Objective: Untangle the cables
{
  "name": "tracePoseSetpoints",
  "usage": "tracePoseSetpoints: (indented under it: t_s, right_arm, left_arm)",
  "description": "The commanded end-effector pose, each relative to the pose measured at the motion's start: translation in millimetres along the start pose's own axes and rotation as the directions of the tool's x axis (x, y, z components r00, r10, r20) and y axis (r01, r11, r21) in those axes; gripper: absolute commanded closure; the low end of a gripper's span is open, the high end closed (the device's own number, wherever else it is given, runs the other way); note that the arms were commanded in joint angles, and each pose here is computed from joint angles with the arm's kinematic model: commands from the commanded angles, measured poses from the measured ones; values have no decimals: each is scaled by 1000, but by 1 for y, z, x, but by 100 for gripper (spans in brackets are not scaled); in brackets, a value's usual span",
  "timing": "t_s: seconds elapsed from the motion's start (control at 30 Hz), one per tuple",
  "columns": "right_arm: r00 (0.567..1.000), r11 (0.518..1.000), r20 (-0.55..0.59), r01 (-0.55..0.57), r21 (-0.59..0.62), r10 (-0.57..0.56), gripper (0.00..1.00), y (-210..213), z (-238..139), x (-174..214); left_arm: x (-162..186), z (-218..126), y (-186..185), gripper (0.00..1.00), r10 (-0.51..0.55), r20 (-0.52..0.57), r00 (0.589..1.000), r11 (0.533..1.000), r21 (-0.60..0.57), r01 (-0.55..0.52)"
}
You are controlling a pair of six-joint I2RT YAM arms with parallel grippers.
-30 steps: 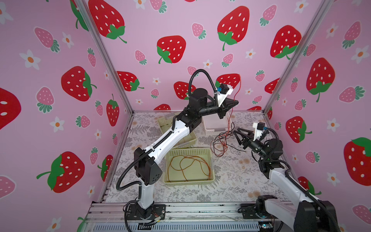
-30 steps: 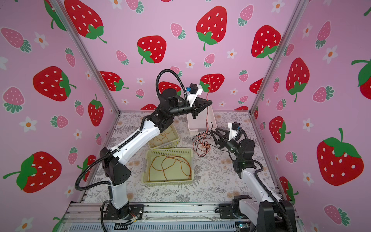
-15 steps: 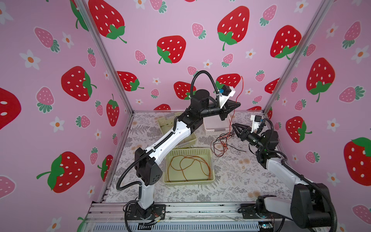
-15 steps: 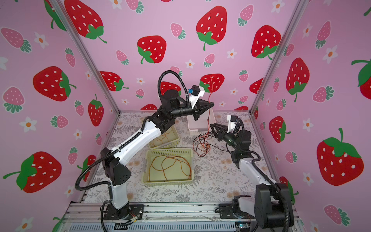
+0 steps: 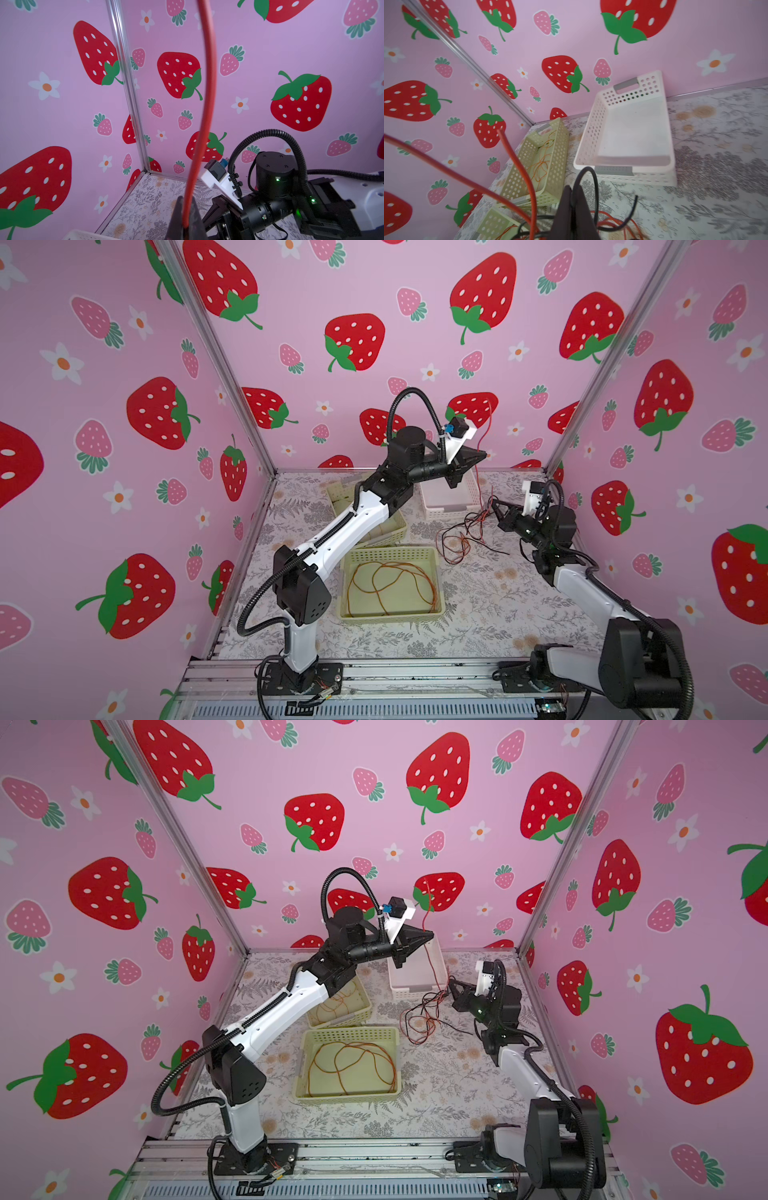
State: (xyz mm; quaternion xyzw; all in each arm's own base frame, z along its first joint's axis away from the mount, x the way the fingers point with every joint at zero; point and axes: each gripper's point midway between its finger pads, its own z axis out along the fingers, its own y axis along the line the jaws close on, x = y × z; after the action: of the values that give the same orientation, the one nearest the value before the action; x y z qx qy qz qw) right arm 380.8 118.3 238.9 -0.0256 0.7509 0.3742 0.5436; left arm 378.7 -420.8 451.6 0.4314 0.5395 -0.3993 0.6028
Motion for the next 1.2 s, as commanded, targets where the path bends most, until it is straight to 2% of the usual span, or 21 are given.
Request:
tracePoseSetpoints:
  t_s: [0.0, 0.23, 0.4, 0.7, 0.77, 0.83, 0.9, 1.0, 1.07, 1.17]
  right_arm:
    - [996, 983, -71, -33, 180, 47, 100, -56, -12, 32]
    - [974, 931, -225, 47, 361, 38, 100, -111, -19, 69]
    - [936, 863, -348, 127, 490, 59, 100, -150, -27, 94]
    - [882, 745, -465, 257, 615, 79, 100, -198, -47, 111]
    - [875, 752, -476, 255, 607, 87, 100, -202, -47, 116]
    - [872, 799, -486, 253, 546, 55, 100, -192, -38, 117]
    - [888, 857, -459, 231, 460, 6, 100, -174, -29, 112]
    - [905, 899, -422, 222, 378, -46, 100, -151, -22, 102]
    - [909, 898, -414, 220, 382, -47, 100, -148, -23, 98]
    - [906, 850, -422, 188, 492, 43, 99, -169, -35, 104]
  left_arm:
    - [-60, -36, 12, 100, 103, 122, 987, 992, -88, -92]
    - [-69, -68, 36, 100, 108, 143, 984, 980, -179, -82]
    - [-74, -82, 47, 100, 127, 149, 981, 970, -224, -92]
    - [-87, -113, 65, 100, 158, 153, 975, 947, -302, -106]
    - [-87, -119, 68, 100, 155, 153, 976, 944, -314, -101]
    - [-86, -119, 68, 100, 146, 153, 977, 947, -308, -94]
    - [-84, -115, 63, 100, 122, 162, 979, 960, -271, -75]
    - [-74, -100, 52, 100, 89, 163, 983, 975, -214, -53]
    - [-68, -90, 45, 100, 83, 155, 984, 981, -186, -53]
    - [-69, -86, 47, 100, 96, 159, 983, 976, -209, -62]
